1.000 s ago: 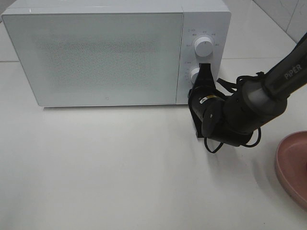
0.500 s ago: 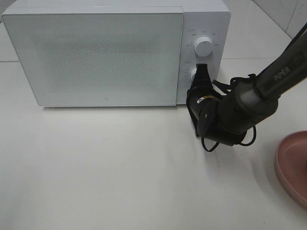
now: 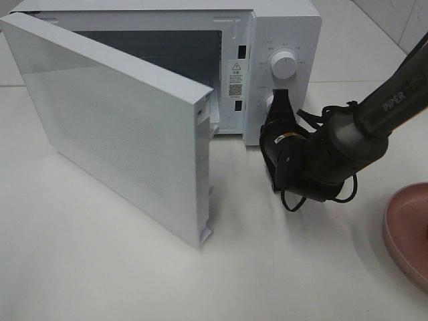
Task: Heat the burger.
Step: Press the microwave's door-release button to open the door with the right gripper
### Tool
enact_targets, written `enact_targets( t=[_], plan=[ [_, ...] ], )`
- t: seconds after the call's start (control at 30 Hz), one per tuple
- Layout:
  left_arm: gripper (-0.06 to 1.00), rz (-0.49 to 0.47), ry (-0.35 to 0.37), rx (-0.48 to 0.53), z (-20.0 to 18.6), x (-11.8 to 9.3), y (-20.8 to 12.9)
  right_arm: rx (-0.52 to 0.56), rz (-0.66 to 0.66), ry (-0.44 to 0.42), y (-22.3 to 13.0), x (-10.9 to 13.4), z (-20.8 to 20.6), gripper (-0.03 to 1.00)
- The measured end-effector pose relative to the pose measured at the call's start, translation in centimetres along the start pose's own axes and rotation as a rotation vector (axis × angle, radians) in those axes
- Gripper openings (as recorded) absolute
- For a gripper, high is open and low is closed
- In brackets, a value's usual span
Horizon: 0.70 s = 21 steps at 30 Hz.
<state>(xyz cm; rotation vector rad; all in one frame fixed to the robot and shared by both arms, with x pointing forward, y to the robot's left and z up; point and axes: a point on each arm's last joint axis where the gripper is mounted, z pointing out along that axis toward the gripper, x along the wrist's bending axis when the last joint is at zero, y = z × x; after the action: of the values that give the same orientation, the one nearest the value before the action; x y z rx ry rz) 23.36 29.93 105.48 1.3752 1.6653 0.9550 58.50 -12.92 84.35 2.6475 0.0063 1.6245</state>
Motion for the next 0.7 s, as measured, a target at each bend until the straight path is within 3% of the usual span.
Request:
enact_targets(
  t=[0.7],
  plan=[
    [0.97, -0.001, 0.0, 0.0, 0.0, 0.0, 0.0, 0.032, 0.021, -0.043, 0.25, -0.04, -0.07, 0.01]
  ],
)
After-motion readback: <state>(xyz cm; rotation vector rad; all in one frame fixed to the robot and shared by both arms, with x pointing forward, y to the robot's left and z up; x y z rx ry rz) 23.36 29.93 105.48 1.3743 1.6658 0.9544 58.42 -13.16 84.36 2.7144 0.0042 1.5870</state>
